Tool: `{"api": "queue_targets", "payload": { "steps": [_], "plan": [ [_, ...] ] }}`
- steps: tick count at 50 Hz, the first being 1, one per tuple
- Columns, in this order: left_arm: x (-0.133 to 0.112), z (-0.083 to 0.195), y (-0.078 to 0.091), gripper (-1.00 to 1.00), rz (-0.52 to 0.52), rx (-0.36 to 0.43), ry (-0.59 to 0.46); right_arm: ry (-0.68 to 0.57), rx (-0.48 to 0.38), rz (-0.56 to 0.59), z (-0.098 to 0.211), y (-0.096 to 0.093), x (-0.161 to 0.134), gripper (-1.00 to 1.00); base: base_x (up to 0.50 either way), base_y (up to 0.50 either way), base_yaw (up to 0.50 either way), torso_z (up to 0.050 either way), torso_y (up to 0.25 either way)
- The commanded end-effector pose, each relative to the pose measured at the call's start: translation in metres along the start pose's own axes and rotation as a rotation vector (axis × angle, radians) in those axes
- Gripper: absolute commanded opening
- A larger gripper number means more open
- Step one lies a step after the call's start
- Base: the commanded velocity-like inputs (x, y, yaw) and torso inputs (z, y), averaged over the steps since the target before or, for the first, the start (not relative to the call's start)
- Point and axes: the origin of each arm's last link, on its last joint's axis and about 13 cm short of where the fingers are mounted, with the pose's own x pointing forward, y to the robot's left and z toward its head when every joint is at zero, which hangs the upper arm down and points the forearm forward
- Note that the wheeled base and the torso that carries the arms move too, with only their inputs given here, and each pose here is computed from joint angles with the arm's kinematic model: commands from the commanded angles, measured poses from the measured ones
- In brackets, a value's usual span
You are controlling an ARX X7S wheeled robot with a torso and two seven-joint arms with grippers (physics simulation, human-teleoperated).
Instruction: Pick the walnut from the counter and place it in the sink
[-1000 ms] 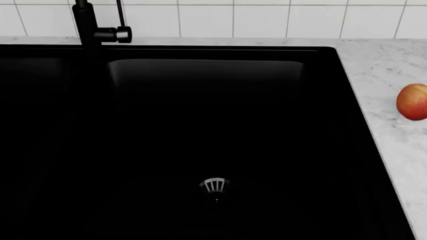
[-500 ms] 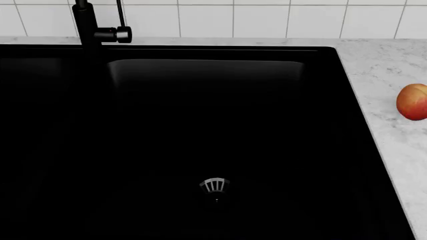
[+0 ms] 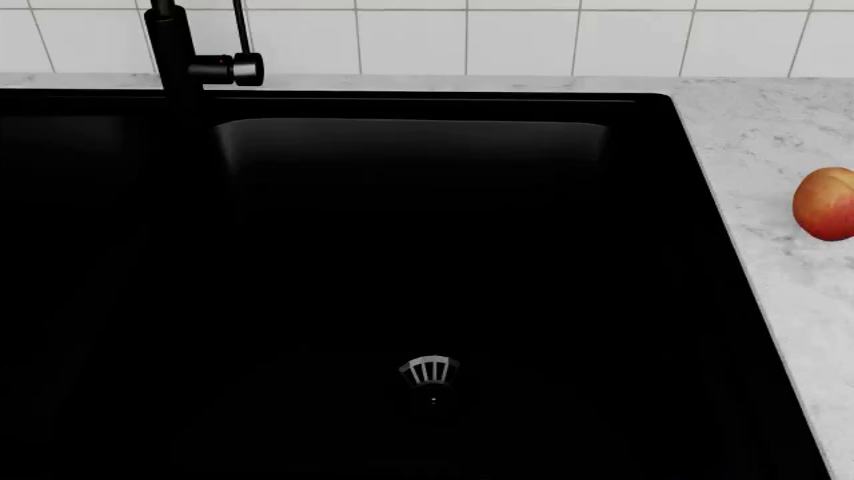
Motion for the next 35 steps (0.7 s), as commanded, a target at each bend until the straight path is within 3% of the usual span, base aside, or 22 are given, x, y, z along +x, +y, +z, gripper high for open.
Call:
{"api": "queue_targets", "payload": {
  "steps": [1,35],
  "plan": [
    [0.001,-0.001,0.000,1.00,-0.001,-0.002,0.002,0.024,-0.006,0.011,-0.003,0.003,0.011,1.00,0.00,0.00,0.00,0.000,0.000],
    [0.002,-0.004,-0.001,1.00,-0.006,-0.002,0.012,0.086,0.013,-0.020,-0.014,-0.002,0.034,1.00,0.00,0.00,0.00,0.000,0.000]
  ]
}}
